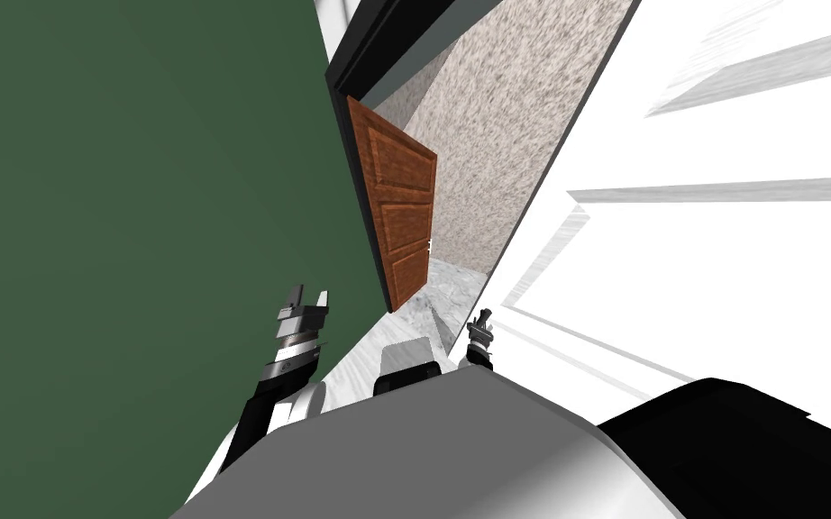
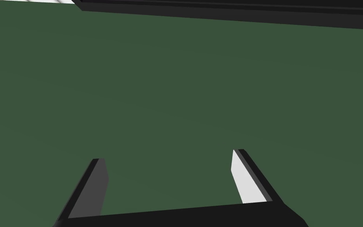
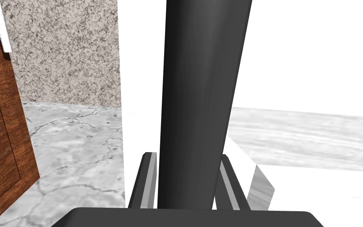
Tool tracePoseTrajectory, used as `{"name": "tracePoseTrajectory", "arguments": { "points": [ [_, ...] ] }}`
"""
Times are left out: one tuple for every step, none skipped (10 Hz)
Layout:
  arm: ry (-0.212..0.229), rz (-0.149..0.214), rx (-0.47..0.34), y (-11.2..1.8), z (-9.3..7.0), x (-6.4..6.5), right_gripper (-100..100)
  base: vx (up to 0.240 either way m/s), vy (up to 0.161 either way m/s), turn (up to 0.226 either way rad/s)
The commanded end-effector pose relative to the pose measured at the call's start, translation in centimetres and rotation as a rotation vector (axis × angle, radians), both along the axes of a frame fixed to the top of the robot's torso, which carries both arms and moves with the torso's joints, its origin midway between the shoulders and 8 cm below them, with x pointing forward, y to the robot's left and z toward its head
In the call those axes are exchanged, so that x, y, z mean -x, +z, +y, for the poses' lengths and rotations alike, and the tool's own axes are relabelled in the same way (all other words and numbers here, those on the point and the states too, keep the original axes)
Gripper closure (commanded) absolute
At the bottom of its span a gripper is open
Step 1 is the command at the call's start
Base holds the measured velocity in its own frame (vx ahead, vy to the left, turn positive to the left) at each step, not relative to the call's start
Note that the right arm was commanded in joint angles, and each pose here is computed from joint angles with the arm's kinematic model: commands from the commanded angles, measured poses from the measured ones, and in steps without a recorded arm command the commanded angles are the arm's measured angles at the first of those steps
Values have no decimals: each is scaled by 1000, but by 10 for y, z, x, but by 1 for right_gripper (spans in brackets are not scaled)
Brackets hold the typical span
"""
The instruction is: Push the door open
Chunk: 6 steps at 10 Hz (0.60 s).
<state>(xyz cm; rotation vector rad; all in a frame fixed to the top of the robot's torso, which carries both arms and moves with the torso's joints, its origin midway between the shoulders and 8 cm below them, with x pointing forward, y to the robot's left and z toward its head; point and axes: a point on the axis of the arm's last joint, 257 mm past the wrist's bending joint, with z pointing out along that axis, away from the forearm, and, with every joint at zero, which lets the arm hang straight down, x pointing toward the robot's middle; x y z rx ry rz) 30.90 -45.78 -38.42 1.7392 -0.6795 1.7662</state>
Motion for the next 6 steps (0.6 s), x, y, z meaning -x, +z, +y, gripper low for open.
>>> {"name": "tracePoseTrajectory", "arguments": {
  "points": [
    [-15, 1, 8, 2, -10, 4, 100, 122, -32, -22],
    [-19, 1, 10, 2, -12, 5, 100, 171, -70, -43],
    [-30, 1, 15, 3, -18, 9, 100, 167, -54, -43],
    [-42, 2, 19, 4, -25, 12, 100, 171, -58, -50],
    [-56, 2, 23, 6, -32, 16, 100, 208, -77, -43],
    [-64, 2, 25, 6, -36, 18, 100, 214, -79, -48]
  ]
}}
